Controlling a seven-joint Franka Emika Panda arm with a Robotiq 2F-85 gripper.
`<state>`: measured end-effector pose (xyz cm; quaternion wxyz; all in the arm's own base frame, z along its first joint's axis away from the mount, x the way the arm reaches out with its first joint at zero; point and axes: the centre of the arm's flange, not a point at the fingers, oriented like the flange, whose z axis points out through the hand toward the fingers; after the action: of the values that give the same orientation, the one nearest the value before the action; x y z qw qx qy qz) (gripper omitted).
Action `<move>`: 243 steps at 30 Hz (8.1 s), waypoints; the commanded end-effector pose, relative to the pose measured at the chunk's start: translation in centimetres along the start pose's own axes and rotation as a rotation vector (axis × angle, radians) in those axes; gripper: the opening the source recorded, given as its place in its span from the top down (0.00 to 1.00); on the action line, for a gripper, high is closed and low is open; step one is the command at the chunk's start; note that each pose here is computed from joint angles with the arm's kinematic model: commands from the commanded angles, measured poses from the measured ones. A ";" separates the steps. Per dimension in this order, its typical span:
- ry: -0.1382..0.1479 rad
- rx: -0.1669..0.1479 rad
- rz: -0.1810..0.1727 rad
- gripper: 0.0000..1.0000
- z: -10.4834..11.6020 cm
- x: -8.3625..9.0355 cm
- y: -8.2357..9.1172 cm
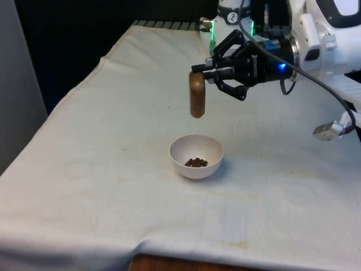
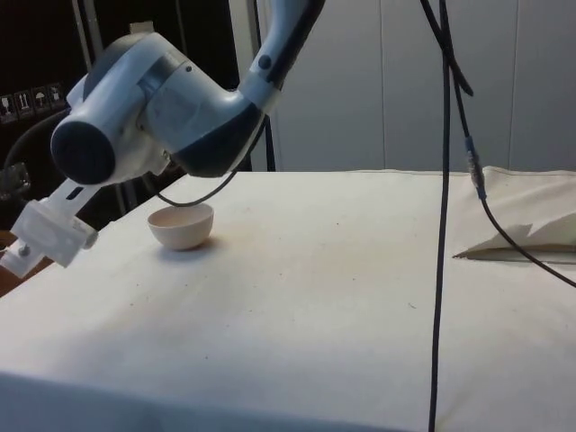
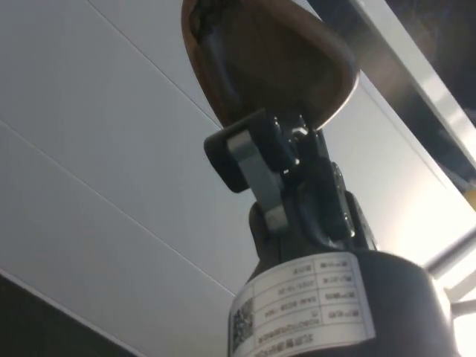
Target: Pour the coffee beans from the cup into the bowl.
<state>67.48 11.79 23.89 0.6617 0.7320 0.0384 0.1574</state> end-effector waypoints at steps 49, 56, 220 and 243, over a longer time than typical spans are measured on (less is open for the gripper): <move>0.066 -0.222 -0.030 1.00 -3.4 -0.5 -3.1; 0.066 -0.222 -0.029 1.00 -3.4 -0.5 -3.1; -0.410 0.478 0.242 1.00 18.0 -2.8 3.7; -0.484 0.594 0.259 1.00 21.8 -4.3 3.9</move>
<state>69.14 -10.44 25.19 0.3961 0.9014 -0.1695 0.0432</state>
